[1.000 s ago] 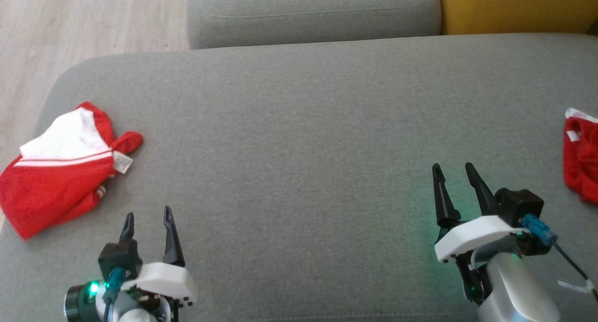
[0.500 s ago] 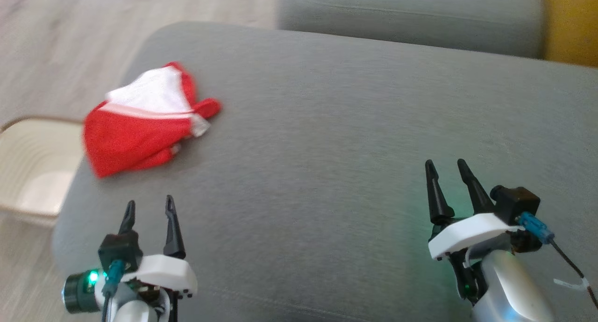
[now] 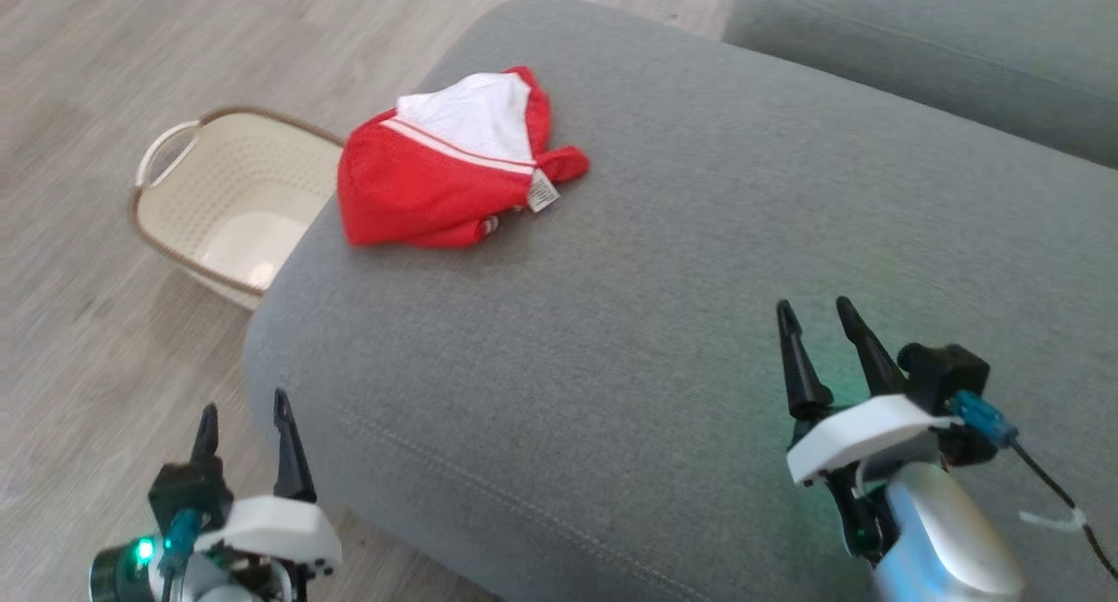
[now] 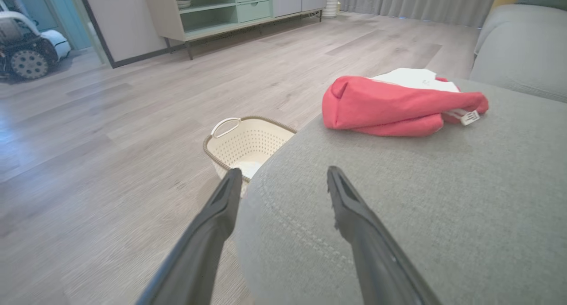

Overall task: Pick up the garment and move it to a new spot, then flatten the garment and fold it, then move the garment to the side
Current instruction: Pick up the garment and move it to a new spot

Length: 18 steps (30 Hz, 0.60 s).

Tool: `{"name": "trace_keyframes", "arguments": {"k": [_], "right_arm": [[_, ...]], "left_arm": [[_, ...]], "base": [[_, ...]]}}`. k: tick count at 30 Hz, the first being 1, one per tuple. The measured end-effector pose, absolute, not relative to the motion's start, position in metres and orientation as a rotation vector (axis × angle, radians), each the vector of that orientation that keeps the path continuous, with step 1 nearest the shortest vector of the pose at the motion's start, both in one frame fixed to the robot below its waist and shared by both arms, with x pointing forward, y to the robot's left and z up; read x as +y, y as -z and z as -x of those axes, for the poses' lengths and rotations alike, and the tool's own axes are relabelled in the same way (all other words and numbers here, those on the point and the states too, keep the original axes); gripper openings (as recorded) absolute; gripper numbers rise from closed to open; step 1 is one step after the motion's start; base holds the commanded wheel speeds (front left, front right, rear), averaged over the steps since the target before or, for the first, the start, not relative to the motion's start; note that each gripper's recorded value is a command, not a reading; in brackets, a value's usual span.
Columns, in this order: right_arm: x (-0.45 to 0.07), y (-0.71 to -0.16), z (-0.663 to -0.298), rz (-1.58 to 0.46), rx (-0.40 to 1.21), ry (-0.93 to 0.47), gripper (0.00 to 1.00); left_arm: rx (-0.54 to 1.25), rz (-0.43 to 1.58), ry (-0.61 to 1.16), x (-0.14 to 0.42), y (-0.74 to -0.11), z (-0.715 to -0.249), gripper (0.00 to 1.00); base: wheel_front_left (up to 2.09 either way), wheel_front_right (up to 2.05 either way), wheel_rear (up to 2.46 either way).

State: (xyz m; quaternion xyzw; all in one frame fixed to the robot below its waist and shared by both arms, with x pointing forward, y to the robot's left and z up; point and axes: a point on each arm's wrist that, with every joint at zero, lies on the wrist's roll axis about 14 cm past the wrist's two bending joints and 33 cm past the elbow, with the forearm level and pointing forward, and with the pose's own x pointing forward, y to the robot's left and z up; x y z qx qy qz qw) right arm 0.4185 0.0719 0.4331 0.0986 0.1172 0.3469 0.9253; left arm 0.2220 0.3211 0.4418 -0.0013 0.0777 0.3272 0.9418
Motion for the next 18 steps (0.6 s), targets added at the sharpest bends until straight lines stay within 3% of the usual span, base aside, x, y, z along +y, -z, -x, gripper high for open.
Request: {"name": "trace_keyframes", "arguments": {"k": [6, 12, 18], "right_arm": [[0.077, -0.431, -0.421, -0.205, 0.243, -0.726, 1.00], [0.071, -0.423, -0.428, -0.170, 0.246, -0.721, 1.00], [0.063, -0.420, -0.455, -0.133, 0.213, -0.698, 1.00]], "left_arm": [[0.186, 0.044, -0.694, 0.327, -0.432, -0.220, 1.00], [0.193, 0.052, -0.660, 0.328, -0.431, -0.247, 1.00], [0.164, 0.065, -0.574, 0.329, -0.440, -0.315, 1.00]], "base": [[0.00, 0.00, 0.00], [0.00, 0.00, 0.00], [0.00, 0.00, 0.00]]}}
